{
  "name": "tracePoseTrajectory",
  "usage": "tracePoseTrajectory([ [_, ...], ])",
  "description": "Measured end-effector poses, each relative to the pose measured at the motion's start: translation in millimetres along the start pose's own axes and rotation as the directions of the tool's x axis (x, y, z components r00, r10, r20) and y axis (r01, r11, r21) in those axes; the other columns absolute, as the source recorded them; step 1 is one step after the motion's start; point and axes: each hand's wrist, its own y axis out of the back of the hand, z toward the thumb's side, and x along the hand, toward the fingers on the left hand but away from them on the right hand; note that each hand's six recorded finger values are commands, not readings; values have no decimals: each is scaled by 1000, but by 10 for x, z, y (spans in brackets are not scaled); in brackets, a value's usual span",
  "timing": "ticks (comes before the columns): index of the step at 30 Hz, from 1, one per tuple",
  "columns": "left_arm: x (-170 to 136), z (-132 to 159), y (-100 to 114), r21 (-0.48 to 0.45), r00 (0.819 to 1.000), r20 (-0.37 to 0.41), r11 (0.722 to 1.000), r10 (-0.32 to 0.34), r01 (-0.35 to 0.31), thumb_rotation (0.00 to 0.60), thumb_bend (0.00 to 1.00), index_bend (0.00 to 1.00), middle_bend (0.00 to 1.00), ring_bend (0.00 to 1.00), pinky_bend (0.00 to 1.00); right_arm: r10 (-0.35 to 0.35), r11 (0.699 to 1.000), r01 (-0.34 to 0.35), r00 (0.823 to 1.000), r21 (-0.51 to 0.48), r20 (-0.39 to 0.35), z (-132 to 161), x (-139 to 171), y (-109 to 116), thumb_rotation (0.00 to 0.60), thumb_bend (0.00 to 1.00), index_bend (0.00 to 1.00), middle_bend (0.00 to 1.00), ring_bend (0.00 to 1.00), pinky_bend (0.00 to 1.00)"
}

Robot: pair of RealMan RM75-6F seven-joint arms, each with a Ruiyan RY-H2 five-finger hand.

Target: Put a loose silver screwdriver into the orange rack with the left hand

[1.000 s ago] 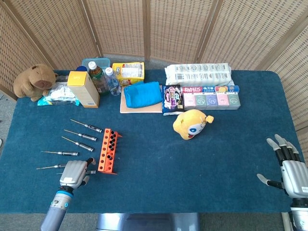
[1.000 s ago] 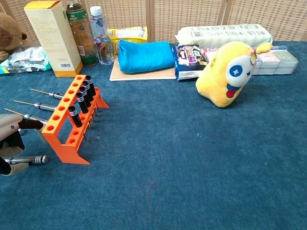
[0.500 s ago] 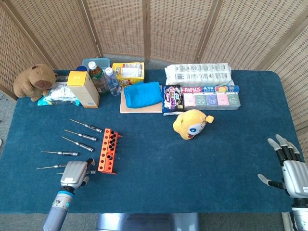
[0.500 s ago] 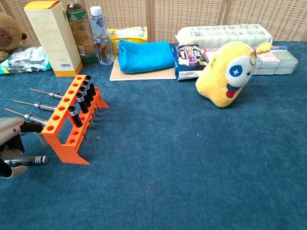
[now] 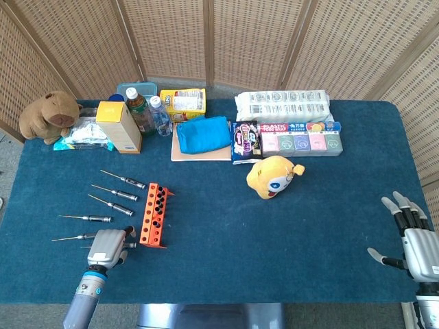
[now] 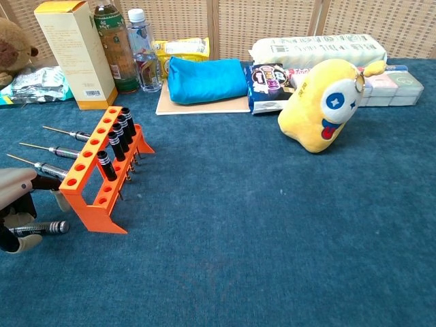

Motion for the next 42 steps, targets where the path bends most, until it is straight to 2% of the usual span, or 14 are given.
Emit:
tracePoseTrajectory([
  [5, 0, 12, -10, 1, 1000, -2, 1000, 0, 0, 600, 335, 421, 1000, 1000, 1000, 0, 1000, 0, 1000, -3, 1, -5, -1, 8, 600, 16, 89, 0, 0, 0],
  [26, 19, 31, -71, 20, 1000, -24, 1000, 3, -3, 600, 341, 424, 1000, 1000, 1000, 5, 1000, -5, 1000, -11, 1, -12, 3, 17, 600, 16, 90, 0, 0, 0],
  [42, 33, 37, -90, 20, 999, -35, 1000, 16, -15, 600, 415, 479, 1000, 1000, 1000, 14, 1000, -14, 1000, -22, 2, -26, 10, 32, 600, 16, 90, 0, 0, 0],
])
